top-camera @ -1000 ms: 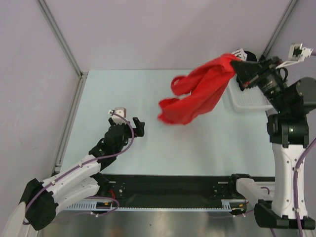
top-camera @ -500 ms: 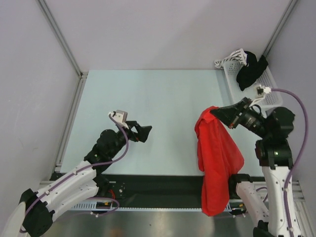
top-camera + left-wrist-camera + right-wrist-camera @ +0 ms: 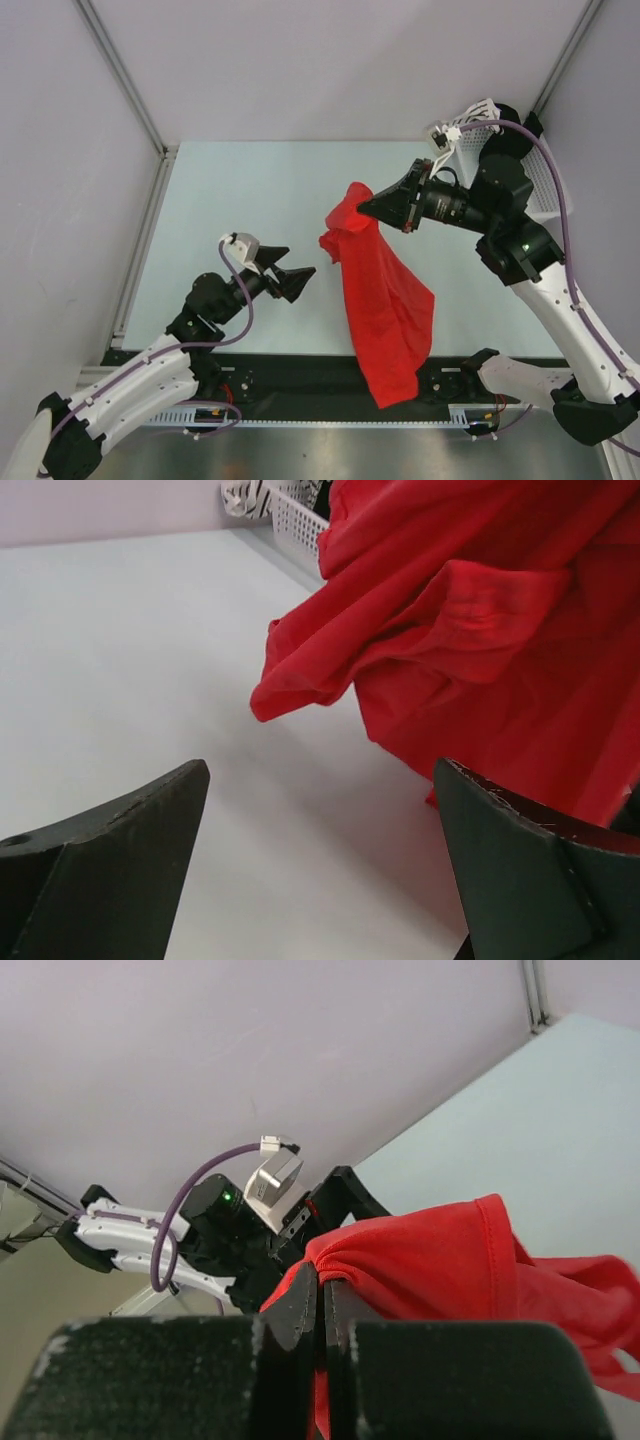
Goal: Fold and stack the tank tops
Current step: Move the tank top to the center of the board, then flatten the tank top out
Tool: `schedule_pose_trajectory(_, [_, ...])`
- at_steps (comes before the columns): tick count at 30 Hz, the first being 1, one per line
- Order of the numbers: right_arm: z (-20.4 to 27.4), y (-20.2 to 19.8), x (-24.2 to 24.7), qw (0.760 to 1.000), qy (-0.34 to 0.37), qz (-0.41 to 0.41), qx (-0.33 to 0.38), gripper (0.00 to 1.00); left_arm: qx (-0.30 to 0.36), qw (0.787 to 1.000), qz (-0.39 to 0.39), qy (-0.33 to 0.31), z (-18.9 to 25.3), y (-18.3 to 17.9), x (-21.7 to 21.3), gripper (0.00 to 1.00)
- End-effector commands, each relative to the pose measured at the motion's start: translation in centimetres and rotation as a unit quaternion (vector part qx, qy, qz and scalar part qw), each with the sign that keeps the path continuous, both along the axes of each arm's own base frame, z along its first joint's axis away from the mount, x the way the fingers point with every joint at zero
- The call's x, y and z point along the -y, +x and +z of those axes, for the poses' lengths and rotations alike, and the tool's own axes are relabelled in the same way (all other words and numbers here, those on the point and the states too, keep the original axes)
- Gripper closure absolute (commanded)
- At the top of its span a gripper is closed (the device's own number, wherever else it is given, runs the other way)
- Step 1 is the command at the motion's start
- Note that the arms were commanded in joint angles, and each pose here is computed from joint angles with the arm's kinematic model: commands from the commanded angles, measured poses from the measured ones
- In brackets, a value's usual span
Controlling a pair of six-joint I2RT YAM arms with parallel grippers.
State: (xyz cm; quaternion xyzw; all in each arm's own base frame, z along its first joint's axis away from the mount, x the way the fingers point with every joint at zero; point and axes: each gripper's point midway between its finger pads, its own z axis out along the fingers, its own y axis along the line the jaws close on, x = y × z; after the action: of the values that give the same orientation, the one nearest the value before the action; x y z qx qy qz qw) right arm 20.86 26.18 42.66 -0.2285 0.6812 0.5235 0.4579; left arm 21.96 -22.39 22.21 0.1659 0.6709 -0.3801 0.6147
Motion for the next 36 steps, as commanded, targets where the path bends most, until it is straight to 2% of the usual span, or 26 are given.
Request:
schedule_pose_trajectory(1, [3.8,-0.4,0.3,0.996,0.01,-0.015,0.085,1.0,0.051,0.998,-0.017,-0.021,2.1,-1.0,-0.1,0.0])
schedule_pose_trajectory(6, [1.0,2.2,2.6,0.994,-0.015,-0.088,0.071,1.0,0.055,0.998,0.02,-0.033,2.3,-0.7,-1.5,0.0])
schedule_pose_trajectory(8, [-1.8,3.3,3.6,0.993,-0.022,-0.11,0.034,0.77,0.05,0.998,0.021,-0.029,2.1,-0.6,-1.5,0.0])
schedule_pose_trajectory(9, [-2.7,4.3,4.7,0.99,-0.027,-0.136,0.022,0.61,0.044,0.999,0.022,-0.023,1.8,-0.4,-1.3,0.0])
schedule_pose_trajectory(10, [-4.1,5.3,5.5,0.986,-0.035,-0.161,0.005,0.33,0.041,0.999,0.022,-0.023,1.9,-0.2,-1.2,0.0])
schedule_pose_trajectory(11, [-5.7,5.9,6.2,0.982,-0.046,-0.183,-0.021,0.25,0.034,0.999,0.023,-0.017,1.5,-0.1,-1.1,0.0])
schedule_pose_trajectory(12, [-7.9,6.7,7.2,0.975,-0.064,-0.207,-0.046,0.23,0.024,0.999,0.03,-0.009,1.0,0.3,-1.1,0.0])
schedule_pose_trajectory(14, [-10.9,7.4,8.1,0.964,-0.109,-0.232,-0.073,0.22,0.01,0.999,0.037,-0.001,0.5,0.7,-1.0,0.0])
schedule_pose_trajectory(18, [-16.9,6.6,7.8,0.95,-0.176,-0.23,-0.117,0.2,-0.038,0.996,0.07,0.04,-1.8,2.4,-1.1,0.0])
schedule_pose_trajectory(22, [-24.2,4.7,8.6,0.916,-0.249,-0.261,-0.173,0.22,-0.069,0.994,0.05,0.066,-2.9,3.0,0.3,0.0])
schedule_pose_trajectory(26, [-27.7,3.0,9.6,0.907,-0.247,-0.274,-0.202,0.29,-0.092,0.992,0.013,0.081,-4.2,3.0,2.0,0.0])
schedule_pose_trajectory(28, [-28.2,2.0,9.2,0.912,-0.238,-0.261,-0.21,0.31,-0.098,0.992,-0.003,0.085,-4.6,2.9,2.7,0.0])
schedule_pose_trajectory(33, [-31.0,0.4,10.1,0.895,-0.26,-0.283,-0.227,0.27,-0.05,0.986,-0.133,0.092,-3.1,-1.5,7.1,0.0])
schedule_pose_trajectory(36, [-30.6,0.3,11.3,0.889,-0.245,-0.319,-0.22,0.27,-0.046,0.981,-0.166,0.087,-2.4,-3.7,9.0,0.0])
